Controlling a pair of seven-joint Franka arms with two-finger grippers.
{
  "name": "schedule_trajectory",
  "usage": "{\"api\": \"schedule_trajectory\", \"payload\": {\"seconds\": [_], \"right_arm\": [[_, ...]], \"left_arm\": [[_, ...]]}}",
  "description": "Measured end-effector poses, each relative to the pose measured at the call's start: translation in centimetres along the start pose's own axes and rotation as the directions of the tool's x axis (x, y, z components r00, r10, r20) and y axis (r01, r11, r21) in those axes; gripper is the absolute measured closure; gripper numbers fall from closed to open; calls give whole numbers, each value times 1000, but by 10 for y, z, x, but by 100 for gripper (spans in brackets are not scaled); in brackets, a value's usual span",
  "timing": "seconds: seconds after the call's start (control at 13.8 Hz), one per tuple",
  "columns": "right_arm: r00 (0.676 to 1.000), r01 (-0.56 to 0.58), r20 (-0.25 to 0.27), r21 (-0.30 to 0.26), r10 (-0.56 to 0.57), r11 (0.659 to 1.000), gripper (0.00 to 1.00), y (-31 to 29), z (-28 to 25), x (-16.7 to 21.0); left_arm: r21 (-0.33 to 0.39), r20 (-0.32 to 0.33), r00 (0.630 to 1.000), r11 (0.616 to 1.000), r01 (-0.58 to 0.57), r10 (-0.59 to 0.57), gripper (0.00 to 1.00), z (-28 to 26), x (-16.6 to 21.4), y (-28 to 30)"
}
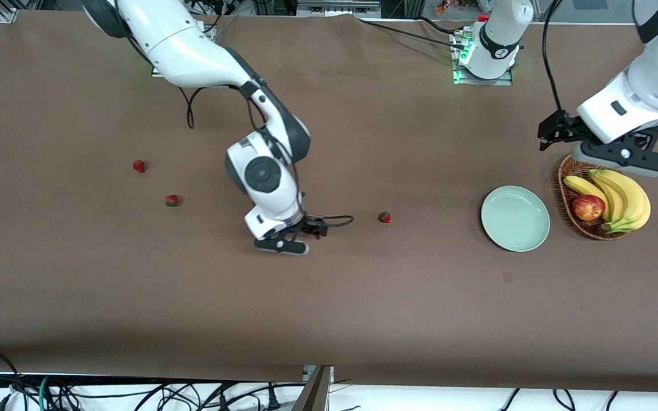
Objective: Collect all strawberries into plate
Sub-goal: 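Open the right gripper and withdraw while the left gripper reaches the strawberry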
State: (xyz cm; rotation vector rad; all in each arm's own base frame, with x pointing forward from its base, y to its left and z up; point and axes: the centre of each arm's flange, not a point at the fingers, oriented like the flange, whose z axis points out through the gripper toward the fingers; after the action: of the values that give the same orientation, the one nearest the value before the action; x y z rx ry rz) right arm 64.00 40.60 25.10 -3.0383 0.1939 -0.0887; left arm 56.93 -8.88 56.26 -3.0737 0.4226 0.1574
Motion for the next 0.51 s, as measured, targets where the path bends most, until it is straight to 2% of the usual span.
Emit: {"api": "schedule_trajectory", "payload": {"seconds": [0.14, 0.22, 0.36, 0.51], "right_arm": [[1000, 11, 23, -25, -11, 1000, 0, 27, -6, 17], [999, 21, 30, -31, -20, 999, 0, 38, -9, 25], [998, 39, 41, -42, -37, 998, 0, 64, -15, 41], [994, 70, 92, -71, -63, 995, 0, 102, -16, 57]], "left_arm": [[-31, 67, 997, 999, -25, 27, 0, 39, 20, 20], [-78, 99, 995, 997, 3, 5, 0, 59, 30, 30], [-147, 140, 982, 978, 147, -127, 0, 97, 51, 43], [-157, 139, 954, 946, 285, -264, 0, 128, 73, 51]]}}
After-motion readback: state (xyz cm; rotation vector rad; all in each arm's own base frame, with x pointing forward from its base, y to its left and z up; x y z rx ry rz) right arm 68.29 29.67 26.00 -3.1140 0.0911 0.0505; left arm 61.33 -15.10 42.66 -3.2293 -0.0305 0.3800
